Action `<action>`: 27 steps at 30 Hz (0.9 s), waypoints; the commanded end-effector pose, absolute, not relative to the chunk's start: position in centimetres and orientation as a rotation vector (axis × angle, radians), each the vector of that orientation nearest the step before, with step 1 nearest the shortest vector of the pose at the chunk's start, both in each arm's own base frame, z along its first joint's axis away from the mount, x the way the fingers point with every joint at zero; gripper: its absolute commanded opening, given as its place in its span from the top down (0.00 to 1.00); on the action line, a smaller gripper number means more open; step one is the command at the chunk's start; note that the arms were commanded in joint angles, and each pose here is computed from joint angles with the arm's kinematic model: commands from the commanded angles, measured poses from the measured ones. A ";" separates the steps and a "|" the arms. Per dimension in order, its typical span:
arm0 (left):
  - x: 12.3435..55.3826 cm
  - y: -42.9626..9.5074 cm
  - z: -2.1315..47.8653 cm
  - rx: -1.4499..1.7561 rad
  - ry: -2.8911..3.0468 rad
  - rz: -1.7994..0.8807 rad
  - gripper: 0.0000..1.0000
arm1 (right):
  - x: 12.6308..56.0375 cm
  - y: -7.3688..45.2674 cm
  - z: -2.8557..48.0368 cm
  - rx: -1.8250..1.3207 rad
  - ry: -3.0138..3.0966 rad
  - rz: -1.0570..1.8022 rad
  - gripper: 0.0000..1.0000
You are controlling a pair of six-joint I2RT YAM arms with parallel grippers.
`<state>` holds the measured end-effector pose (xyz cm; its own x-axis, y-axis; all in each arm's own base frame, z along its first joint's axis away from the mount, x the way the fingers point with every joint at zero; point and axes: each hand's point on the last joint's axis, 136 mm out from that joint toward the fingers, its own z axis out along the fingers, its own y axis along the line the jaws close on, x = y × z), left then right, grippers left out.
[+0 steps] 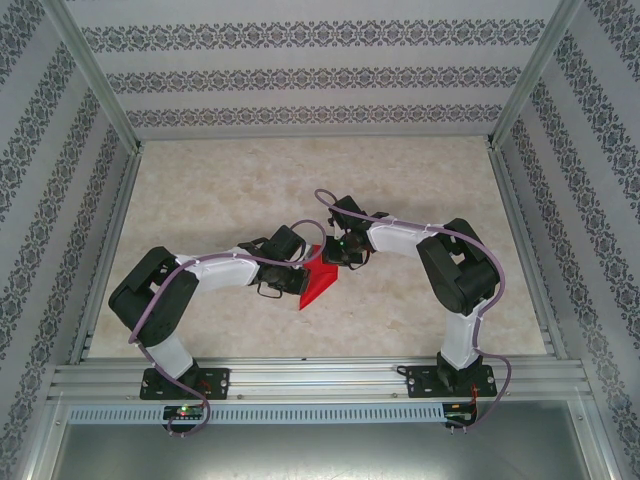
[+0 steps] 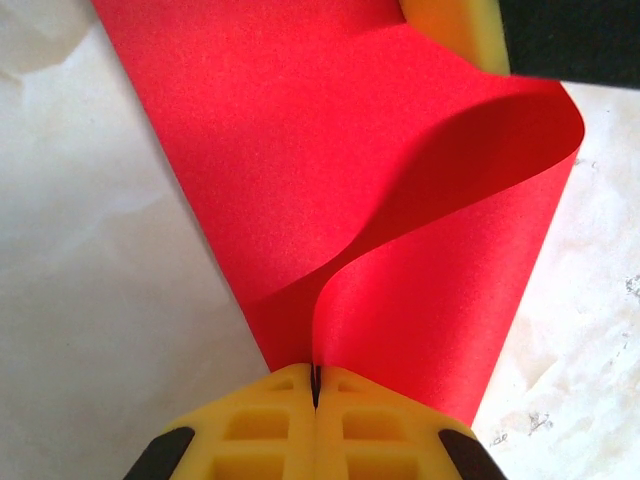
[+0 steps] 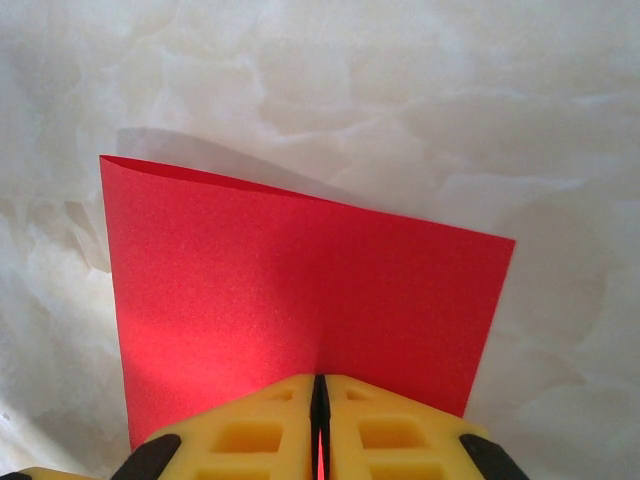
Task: Fold a paper plane with a square sheet of paper (pick it up from the middle)
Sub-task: Third fold the triangle at the center of the table.
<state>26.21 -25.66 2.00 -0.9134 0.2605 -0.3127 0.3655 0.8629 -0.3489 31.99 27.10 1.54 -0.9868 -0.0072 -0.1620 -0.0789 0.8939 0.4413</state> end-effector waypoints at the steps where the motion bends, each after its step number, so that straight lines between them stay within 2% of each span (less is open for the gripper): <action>1: 26.2 -25.1 1.3 0.444 2.797 -0.584 0.97 | 31.1 26.1 0.7 -0.061 2.946 0.590 0.87; 6: 25.9 -24.9 1.0 0.433 2.815 -0.576 0.97 | 31.7 26.7 1.8 -0.062 2.919 0.638 0.87; 13: 26.0 -25.1 1.0 0.418 2.811 -0.597 0.97 | 34.1 26.1 9.1 0.015 2.705 0.818 0.76; 17: 26.0 -25.5 0.9 0.393 2.810 -0.630 0.97 | 33.3 25.2 11.6 0.065 2.606 0.960 0.73; 23: 26.5 -26.5 1.1 0.327 2.800 -0.703 0.97 | 29.6 25.2 10.0 0.122 2.620 1.051 0.81; 27: 26.6 -27.3 1.1 0.314 2.801 -0.748 0.97 | 27.3 26.4 8.7 0.163 2.619 1.129 0.91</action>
